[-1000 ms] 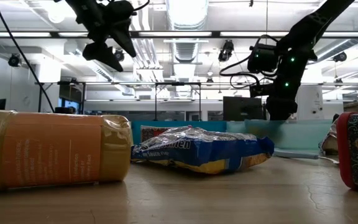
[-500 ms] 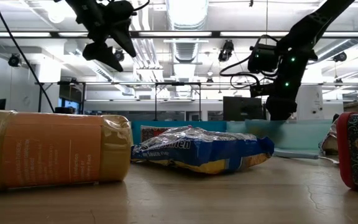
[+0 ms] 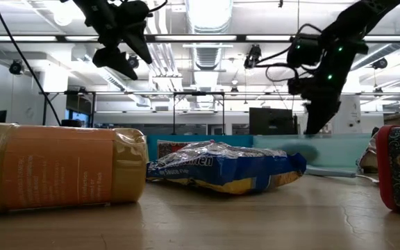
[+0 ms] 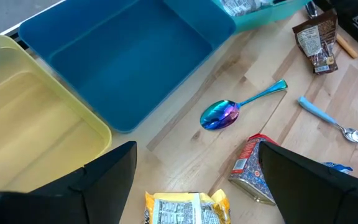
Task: Pick & Place Food Item
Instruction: Put the yellow spoon into the blue bin
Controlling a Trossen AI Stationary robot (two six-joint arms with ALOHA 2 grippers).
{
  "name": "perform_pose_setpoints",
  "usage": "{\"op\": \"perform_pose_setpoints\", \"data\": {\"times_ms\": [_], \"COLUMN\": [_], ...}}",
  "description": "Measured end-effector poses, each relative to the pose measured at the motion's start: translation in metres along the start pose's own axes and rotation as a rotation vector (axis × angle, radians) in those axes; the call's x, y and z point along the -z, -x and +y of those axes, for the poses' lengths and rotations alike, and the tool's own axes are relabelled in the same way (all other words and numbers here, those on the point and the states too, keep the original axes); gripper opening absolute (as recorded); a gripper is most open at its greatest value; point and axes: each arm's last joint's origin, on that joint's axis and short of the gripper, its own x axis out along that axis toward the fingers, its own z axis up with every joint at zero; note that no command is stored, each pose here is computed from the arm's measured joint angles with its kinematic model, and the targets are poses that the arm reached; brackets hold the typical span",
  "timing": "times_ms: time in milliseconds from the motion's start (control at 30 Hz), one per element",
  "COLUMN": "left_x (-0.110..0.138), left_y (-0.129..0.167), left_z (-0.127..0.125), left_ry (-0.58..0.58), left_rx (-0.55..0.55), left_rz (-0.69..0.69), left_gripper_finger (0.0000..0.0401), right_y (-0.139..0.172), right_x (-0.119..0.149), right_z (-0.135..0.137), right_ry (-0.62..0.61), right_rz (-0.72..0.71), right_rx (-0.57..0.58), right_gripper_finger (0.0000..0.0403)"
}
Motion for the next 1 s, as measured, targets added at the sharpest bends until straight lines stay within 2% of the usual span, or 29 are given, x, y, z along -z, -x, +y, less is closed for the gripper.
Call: {"op": "perform_pose_setpoints", "data": {"times_ms": [233,400,667,800,1000], "left_x": [0.000,0.000,0.000,0.000,0.000], "left_y": [0.000,0.000,0.000,0.000,0.000], "left_z": [0.000,0.000,0.000,0.000,0.000], "left_ry": [0.000,0.000,-0.008,-0.017,-0.019], "left_rx": [0.000,0.000,0.000,0.000,0.000], "left_rz": [0.000,0.000,0.000,0.000,0.000], "left_gripper_finger": [0.0344,0.0344,0.0344,0.0344,0.0344], "right_y": [0.028,0.042,0.055,0.055,0.045], "right_x": [0.015,0.035,0.056,0.061,0.058], "right_z": [-0.002,-0.001,0.004,0.006,0.007], "right_ry": [-0.170,-0.339,-0.481,-0.523,-0.496], "right_rz": [0.001,0.121,0.268,0.330,0.392], "right_rx": [-0.003,-0.034,-0.041,-0.032,-0.011], "right_gripper_finger": [0.0184,0.0185,0.0185,0.0185,0.0185]}}
